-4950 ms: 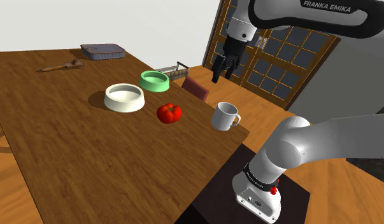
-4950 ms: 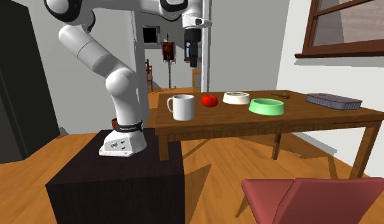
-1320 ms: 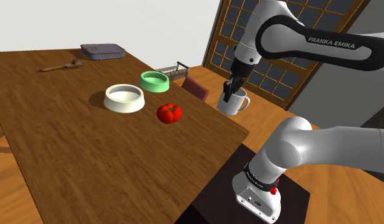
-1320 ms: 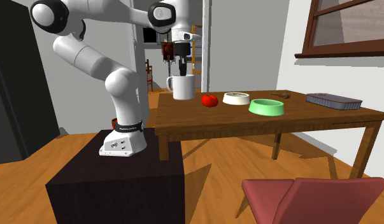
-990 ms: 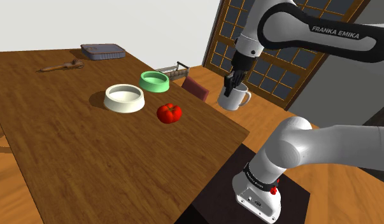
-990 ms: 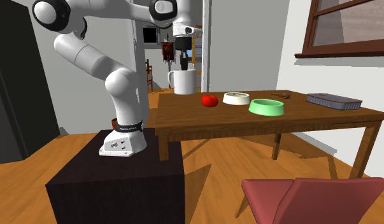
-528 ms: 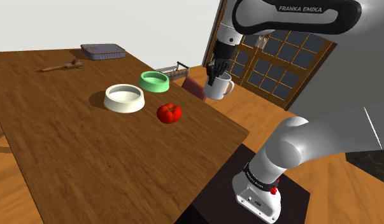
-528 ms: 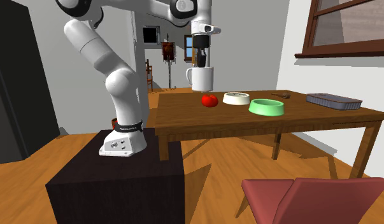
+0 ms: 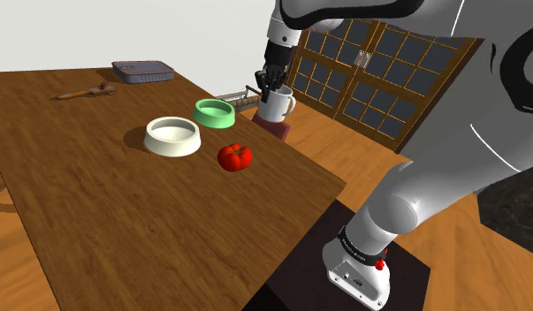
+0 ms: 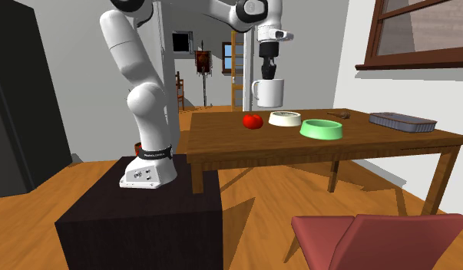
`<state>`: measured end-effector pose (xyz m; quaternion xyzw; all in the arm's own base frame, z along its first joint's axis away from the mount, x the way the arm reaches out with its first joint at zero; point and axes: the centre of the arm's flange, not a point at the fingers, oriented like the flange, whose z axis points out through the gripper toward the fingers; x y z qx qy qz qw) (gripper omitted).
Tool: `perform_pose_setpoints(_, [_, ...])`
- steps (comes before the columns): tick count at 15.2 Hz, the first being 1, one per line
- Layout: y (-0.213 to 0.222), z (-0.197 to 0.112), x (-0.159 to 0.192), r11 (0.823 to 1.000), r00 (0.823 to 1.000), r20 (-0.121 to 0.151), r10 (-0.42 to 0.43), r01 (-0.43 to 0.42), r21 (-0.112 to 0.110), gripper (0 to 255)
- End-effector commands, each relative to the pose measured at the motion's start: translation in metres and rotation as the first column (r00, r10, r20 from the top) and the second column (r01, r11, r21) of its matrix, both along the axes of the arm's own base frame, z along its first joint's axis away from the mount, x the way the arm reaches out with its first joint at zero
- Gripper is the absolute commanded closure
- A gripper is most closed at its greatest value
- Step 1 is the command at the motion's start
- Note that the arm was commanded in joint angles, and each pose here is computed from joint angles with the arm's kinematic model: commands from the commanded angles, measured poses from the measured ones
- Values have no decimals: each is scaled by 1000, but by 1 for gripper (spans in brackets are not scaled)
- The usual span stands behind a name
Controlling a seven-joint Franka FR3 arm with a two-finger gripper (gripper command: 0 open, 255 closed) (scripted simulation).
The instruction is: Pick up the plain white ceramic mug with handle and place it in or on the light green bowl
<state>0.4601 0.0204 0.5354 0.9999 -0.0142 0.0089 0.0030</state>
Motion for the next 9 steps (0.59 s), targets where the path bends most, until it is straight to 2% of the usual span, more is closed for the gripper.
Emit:
perform_pose_setpoints(1, [3, 2, 26, 1000, 1000, 0, 0, 0, 0, 255])
perform_pose_setpoints(9, [18, 9, 131, 1000, 1000, 0, 0, 0, 0, 255])
